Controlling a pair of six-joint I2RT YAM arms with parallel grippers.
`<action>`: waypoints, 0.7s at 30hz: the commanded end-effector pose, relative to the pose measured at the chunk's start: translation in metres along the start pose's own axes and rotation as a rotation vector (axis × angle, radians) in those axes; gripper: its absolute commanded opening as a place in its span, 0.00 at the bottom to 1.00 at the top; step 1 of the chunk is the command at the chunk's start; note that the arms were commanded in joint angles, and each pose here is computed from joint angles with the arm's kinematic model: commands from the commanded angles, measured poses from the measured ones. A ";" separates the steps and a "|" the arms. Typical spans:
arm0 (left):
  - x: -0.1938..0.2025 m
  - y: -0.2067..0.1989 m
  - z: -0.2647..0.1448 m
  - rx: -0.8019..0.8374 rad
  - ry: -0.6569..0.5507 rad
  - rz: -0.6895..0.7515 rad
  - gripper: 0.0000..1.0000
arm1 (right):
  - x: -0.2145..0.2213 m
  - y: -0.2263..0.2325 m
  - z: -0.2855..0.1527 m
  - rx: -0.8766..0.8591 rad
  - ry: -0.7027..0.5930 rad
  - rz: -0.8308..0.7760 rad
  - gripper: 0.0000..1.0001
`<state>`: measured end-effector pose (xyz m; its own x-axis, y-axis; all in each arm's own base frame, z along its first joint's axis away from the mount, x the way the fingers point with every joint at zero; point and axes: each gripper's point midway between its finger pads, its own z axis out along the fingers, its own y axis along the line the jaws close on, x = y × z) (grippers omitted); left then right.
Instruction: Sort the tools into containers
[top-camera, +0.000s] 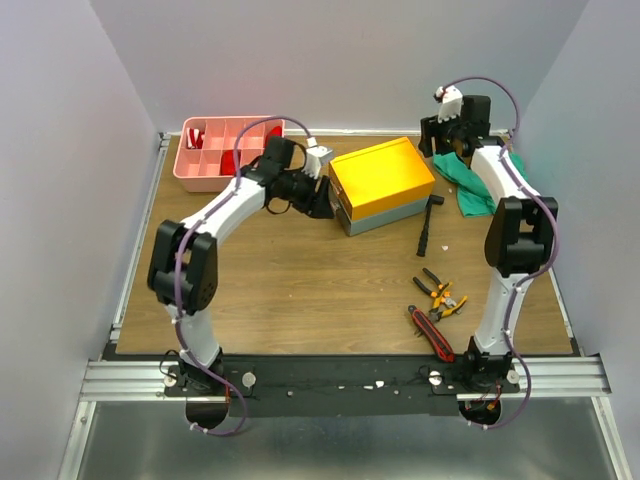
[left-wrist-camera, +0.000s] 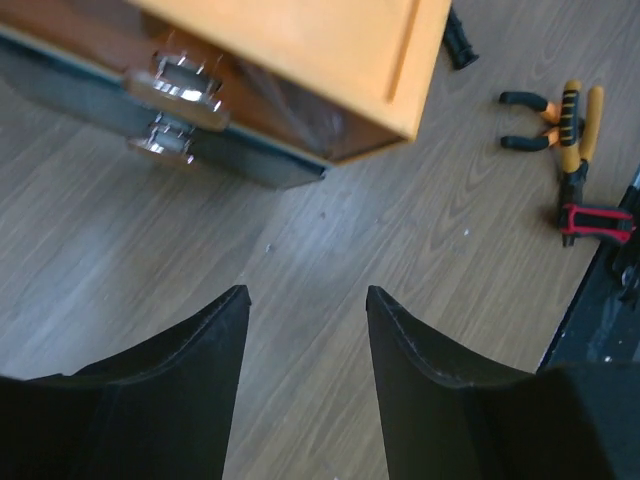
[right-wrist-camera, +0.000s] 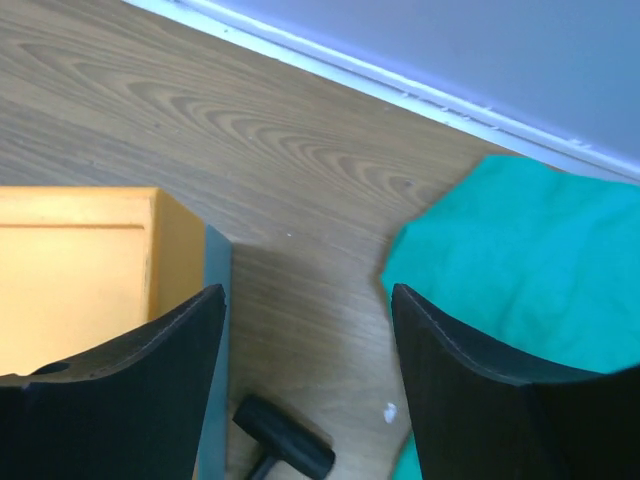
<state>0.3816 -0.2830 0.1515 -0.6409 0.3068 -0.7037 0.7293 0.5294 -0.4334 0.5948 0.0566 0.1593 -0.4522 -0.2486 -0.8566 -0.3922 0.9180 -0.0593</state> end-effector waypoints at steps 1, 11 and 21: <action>0.014 0.017 -0.026 -0.097 -0.010 0.051 0.61 | -0.041 -0.016 -0.044 0.127 -0.085 -0.053 0.77; -0.005 0.080 0.011 -0.286 -0.076 -0.314 0.60 | -0.049 0.016 -0.091 0.103 -0.110 -0.054 0.83; -0.010 0.096 0.042 -0.397 -0.102 -0.501 0.64 | -0.029 0.050 -0.098 0.024 -0.081 -0.107 0.83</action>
<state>0.4518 -0.2614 0.0920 -0.8487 -0.0235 -0.5283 0.2777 0.8304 -0.4830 0.5186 0.0756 0.2253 -0.3612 -0.2996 -0.8831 -0.3952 0.9069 -0.1460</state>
